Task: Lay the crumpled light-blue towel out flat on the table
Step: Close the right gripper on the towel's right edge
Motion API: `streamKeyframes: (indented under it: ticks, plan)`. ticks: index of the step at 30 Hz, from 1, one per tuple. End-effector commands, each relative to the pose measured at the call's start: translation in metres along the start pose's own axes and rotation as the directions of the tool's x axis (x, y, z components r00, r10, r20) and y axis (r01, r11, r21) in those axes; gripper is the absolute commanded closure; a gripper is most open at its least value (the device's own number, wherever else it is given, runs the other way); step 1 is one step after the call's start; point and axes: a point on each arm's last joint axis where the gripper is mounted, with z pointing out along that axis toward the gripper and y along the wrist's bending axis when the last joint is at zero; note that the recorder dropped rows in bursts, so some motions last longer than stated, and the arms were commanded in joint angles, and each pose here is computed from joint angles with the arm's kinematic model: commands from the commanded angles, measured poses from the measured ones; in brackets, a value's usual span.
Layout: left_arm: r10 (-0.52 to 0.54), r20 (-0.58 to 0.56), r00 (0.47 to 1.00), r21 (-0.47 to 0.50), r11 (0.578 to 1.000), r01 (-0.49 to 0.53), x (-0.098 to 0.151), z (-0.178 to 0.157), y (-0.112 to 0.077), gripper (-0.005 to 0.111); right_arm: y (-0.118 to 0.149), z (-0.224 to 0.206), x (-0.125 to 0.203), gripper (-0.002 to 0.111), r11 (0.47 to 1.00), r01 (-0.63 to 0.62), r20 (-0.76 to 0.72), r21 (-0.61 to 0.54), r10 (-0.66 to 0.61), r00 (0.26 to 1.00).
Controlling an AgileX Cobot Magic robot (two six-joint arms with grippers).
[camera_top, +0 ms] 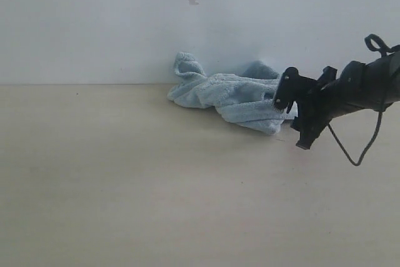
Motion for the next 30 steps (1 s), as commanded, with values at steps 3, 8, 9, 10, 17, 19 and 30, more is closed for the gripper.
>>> streamKeyframes:
  ticks: [3,8,9,10,17,19,30]
  plan:
    - [0.008,0.002,1.000,0.006,1.000,-0.008,0.001,0.000,0.000,0.103,0.009,0.016,0.003,0.046,0.999,0.025,-0.005,0.023,-0.024,1.000]
    - [0.008,0.002,1.000,0.006,1.000,-0.008,0.001,0.000,0.000,0.103,0.003,0.022,0.003,0.047,0.992,0.026,0.006,0.125,-0.027,1.000]
    - [0.008,0.002,1.000,0.006,1.000,-0.008,0.001,0.000,0.000,0.103,0.001,0.022,0.002,0.048,0.991,0.021,0.010,0.134,-0.023,1.000]
    - [0.008,0.002,1.000,0.006,1.000,-0.008,0.001,0.000,0.000,0.103,-0.001,0.021,0.001,0.051,0.990,0.018,0.014,0.142,-0.020,1.000]
    - [0.008,0.002,1.000,0.006,1.000,-0.008,0.001,0.000,0.000,0.103,-0.001,0.021,-0.004,0.084,0.991,0.022,0.022,0.130,-0.025,0.999]
    - [0.008,0.002,1.000,0.006,1.000,-0.008,0.001,0.000,0.000,0.103,0.002,0.021,-0.009,0.095,0.993,0.017,0.030,0.121,-0.021,0.999]
    - [0.008,0.002,1.000,0.006,1.000,-0.008,0.001,0.000,0.000,0.103,-0.016,-0.016,-0.039,0.108,0.956,-0.259,0.126,0.137,0.242,0.962]
